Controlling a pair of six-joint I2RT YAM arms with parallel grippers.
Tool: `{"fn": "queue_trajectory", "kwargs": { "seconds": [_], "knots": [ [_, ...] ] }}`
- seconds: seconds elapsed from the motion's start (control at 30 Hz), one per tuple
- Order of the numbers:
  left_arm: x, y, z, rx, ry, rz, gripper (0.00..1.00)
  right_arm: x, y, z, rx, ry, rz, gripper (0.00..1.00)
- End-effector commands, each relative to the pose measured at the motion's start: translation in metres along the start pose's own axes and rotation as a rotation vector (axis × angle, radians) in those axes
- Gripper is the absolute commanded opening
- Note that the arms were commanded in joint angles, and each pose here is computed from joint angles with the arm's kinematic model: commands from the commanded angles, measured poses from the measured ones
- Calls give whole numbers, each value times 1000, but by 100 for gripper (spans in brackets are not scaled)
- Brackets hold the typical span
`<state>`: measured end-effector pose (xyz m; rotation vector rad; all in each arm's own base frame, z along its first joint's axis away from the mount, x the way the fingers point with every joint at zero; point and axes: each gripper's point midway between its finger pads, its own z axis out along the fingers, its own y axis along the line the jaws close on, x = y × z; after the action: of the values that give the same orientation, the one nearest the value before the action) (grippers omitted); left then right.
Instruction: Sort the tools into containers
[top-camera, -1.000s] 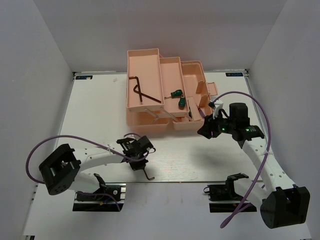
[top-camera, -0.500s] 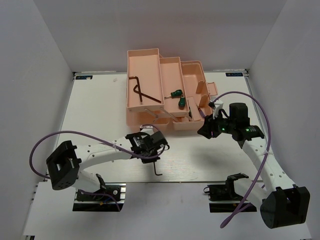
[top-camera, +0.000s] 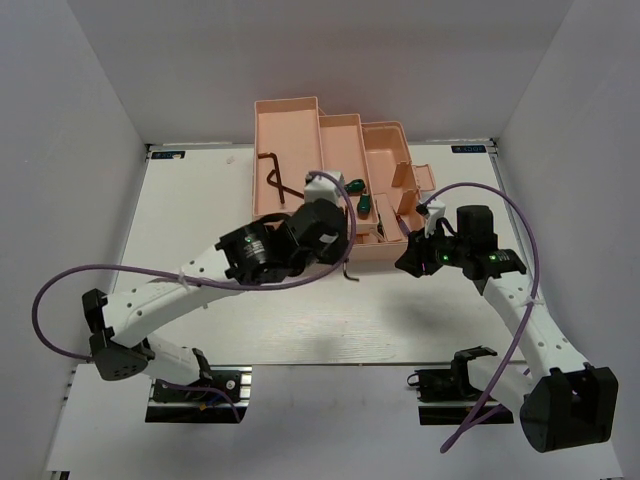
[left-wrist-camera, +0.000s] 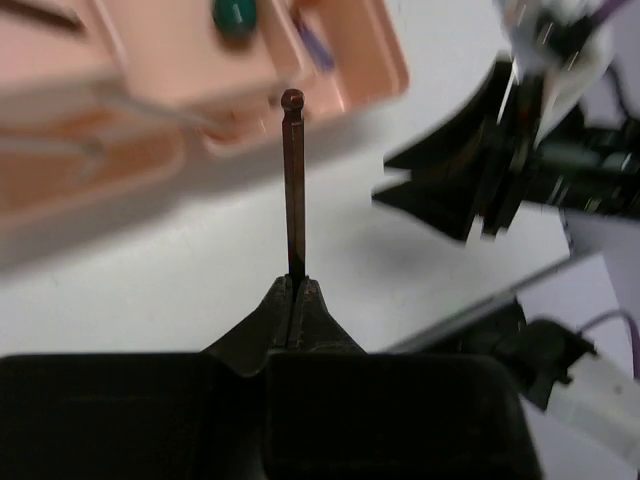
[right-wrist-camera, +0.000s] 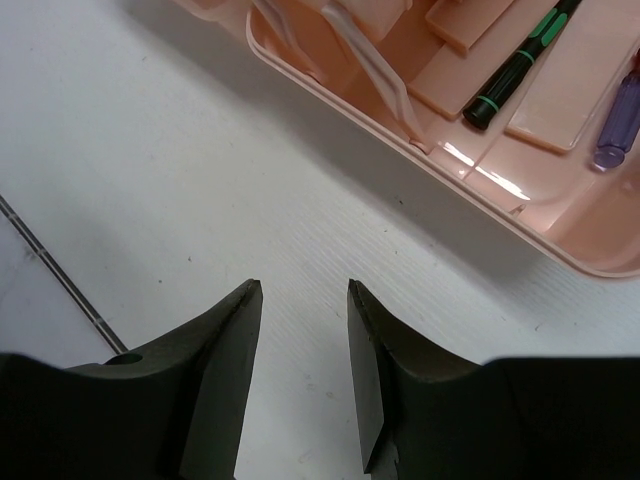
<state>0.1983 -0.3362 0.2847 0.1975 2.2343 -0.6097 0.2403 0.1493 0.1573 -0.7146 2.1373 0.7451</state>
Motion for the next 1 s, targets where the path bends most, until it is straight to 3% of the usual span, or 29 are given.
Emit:
{"fn": "queue_trajectory", "kwargs": {
  "seconds": [0.0, 0.13, 0.37, 0.63, 0.7, 0.77, 0.83, 0.97],
  "knots": [
    [-61, 26, -15, -128, -172, 95, 0, 1, -4, 3, 9, -6, -2, 46],
    [-123, 49, -21, -213, -340, 92, 0, 2, -4, 4, 9, -1, 1, 46],
    [-206, 104, -13, -397, -513, 85, 0, 3, -4, 4, 6, 4, 3, 45],
    [-234, 151, 59, -486, -458, 102, 1, 4, -2, 4, -12, 5, -11, 45],
    [-228, 158, 76, -480, -425, 97, 10, 4, 5, 4, -57, 1, -39, 52],
    [-224, 166, 83, -486, -407, 88, 25, 5, 12, 4, -94, 3, -58, 62],
    [-224, 174, 86, -484, -398, 72, 42, 5, 23, 3, -154, -5, -86, 66],
    [-224, 177, 83, -458, -381, 59, 54, -8, 41, 3, -250, -58, -210, 66]
  ]
}}
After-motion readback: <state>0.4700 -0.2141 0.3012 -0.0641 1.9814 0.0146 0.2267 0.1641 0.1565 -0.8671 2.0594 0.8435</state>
